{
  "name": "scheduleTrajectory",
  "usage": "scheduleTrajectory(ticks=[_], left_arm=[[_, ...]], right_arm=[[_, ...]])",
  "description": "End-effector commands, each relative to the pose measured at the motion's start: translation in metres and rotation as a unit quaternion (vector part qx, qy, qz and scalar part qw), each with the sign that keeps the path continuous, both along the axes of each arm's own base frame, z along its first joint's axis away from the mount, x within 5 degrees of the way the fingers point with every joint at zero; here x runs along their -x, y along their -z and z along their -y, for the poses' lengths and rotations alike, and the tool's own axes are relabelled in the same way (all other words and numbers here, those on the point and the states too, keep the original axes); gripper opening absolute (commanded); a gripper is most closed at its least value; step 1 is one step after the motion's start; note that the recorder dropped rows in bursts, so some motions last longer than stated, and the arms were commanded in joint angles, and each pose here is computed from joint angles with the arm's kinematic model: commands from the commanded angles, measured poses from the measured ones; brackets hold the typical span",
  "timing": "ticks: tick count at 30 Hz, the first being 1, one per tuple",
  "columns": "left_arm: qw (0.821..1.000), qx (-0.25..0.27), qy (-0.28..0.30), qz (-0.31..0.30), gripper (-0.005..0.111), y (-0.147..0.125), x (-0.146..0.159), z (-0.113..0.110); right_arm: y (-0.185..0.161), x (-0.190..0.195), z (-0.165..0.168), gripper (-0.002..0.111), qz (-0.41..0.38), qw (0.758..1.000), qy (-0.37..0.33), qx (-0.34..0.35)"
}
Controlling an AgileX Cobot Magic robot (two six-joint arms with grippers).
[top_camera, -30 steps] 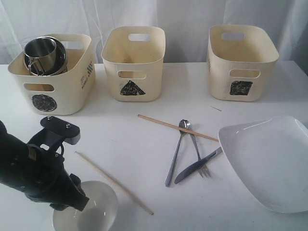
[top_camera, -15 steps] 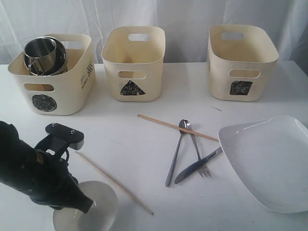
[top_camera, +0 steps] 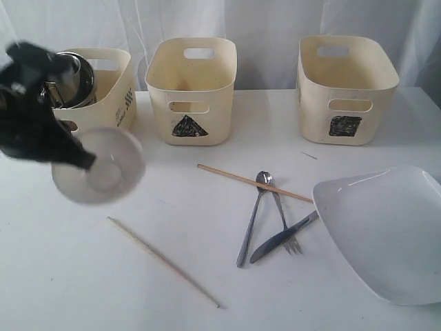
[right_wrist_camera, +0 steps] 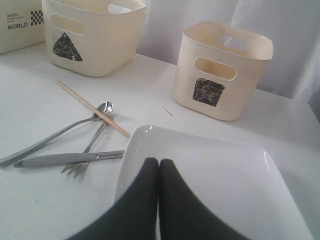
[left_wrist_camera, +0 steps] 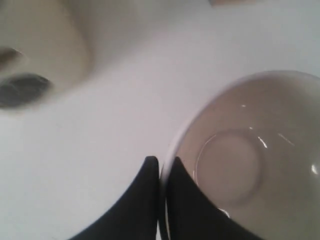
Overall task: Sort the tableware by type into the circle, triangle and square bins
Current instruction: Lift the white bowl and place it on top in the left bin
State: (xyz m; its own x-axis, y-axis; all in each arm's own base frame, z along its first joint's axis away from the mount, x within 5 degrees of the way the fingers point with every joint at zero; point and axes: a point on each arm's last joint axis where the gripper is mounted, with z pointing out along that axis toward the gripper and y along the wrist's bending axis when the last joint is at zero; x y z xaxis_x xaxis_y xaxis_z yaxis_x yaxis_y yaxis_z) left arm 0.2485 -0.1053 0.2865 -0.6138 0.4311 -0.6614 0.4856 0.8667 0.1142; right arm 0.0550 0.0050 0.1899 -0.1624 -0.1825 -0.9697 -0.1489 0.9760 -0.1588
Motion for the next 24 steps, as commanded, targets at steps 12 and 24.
scheduleTrajectory(ticks=[12,24], left_arm=[[0.976,0.024,-0.128,0.172,0.000,-0.092,-0.160,-0.056],[0.979,0.014,-0.145,0.143,0.000,-0.039,-0.231,-0.063]], right_arm=[[0.001,0.000,0.000,0.000,0.005,1.000,-0.001,-0.004],[0.001,0.000,0.000,0.000,0.005,1.000,-0.001,-0.004]])
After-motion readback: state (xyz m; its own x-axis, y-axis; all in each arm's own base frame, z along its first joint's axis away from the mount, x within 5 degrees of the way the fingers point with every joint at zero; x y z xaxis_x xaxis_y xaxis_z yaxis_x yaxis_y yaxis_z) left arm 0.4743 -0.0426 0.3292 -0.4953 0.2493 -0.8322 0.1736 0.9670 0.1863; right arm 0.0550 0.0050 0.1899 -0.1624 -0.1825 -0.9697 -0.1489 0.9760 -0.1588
